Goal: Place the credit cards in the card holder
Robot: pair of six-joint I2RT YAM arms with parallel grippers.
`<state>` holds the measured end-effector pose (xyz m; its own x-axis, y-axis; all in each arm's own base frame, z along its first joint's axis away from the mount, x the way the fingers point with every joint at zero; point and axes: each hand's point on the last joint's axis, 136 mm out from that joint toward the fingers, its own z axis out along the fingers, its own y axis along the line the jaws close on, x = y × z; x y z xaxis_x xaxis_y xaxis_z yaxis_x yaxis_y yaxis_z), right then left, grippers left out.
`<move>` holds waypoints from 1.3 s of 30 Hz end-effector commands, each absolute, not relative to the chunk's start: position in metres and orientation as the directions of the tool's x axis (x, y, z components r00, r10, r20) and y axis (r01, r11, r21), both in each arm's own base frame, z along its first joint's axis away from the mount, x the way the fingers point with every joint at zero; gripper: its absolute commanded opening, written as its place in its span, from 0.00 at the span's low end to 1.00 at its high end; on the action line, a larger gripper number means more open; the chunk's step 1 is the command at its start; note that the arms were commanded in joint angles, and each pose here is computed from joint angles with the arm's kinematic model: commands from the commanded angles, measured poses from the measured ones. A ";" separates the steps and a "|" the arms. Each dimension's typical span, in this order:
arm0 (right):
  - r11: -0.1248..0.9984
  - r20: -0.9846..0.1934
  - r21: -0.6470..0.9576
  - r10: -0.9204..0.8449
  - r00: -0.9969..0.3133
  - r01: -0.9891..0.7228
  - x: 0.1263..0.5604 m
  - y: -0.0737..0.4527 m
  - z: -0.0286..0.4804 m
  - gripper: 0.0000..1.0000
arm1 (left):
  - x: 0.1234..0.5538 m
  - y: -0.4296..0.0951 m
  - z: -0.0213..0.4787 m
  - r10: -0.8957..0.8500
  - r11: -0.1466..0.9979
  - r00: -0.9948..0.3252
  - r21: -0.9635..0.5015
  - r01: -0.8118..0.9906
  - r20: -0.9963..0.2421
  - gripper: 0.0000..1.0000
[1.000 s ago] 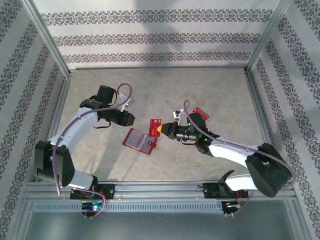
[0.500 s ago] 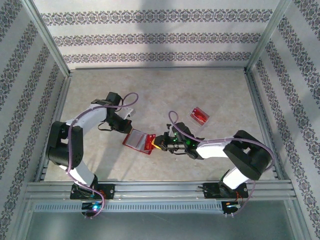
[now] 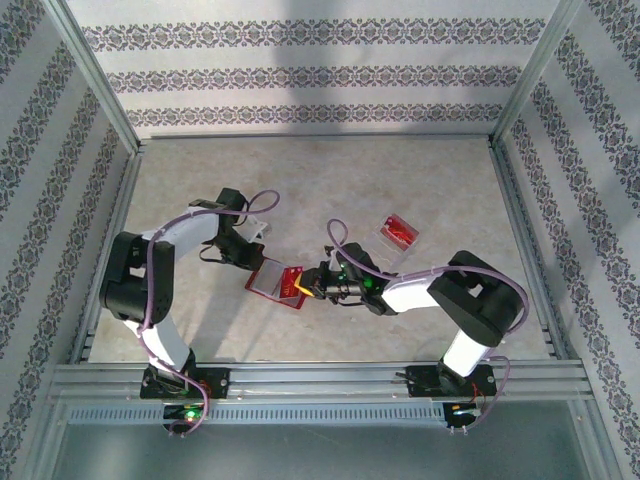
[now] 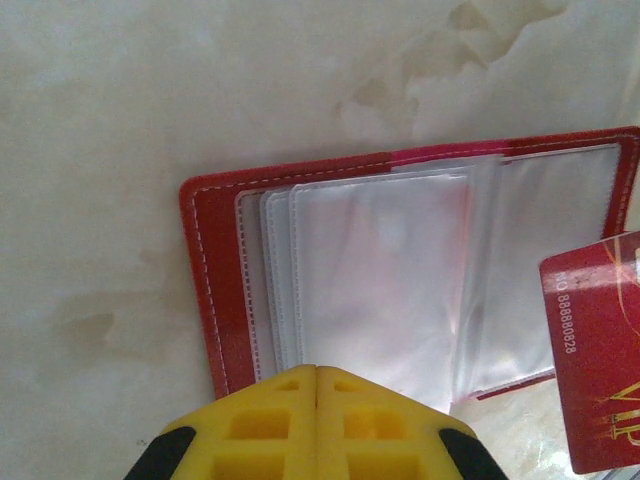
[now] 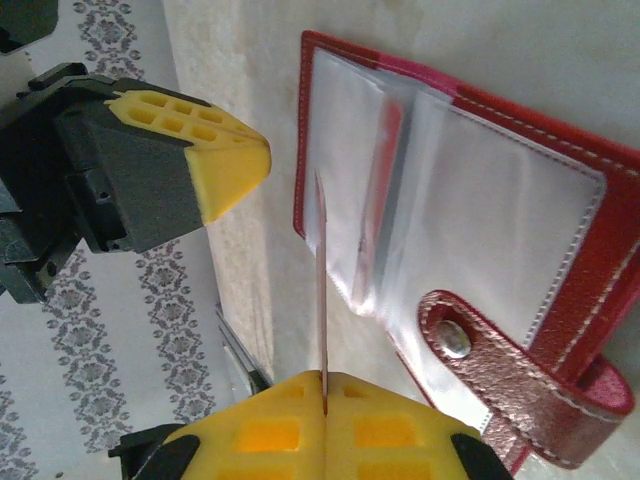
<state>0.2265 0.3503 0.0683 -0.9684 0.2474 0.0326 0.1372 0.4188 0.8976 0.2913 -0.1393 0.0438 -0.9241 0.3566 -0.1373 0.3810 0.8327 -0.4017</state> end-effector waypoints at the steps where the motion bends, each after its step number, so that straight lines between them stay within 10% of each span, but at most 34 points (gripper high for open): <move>1: 0.384 0.025 0.917 0.214 -0.976 0.108 0.226 0.364 0.077 0.00 | 0.290 -0.138 0.040 0.366 0.834 -0.923 -0.398 0.382 -0.119 0.00; 39: 0.387 0.079 0.906 0.245 -0.966 0.172 0.224 0.352 0.051 0.00 | 0.287 -0.129 0.012 0.371 0.870 -0.928 -0.341 0.357 -0.027 0.00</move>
<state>0.2243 0.3527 0.0465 -0.9635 0.2513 0.0925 0.1911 0.4035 0.8948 0.2943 -0.1339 0.0211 -0.9289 0.3637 -0.0689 0.3628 0.8572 -0.3656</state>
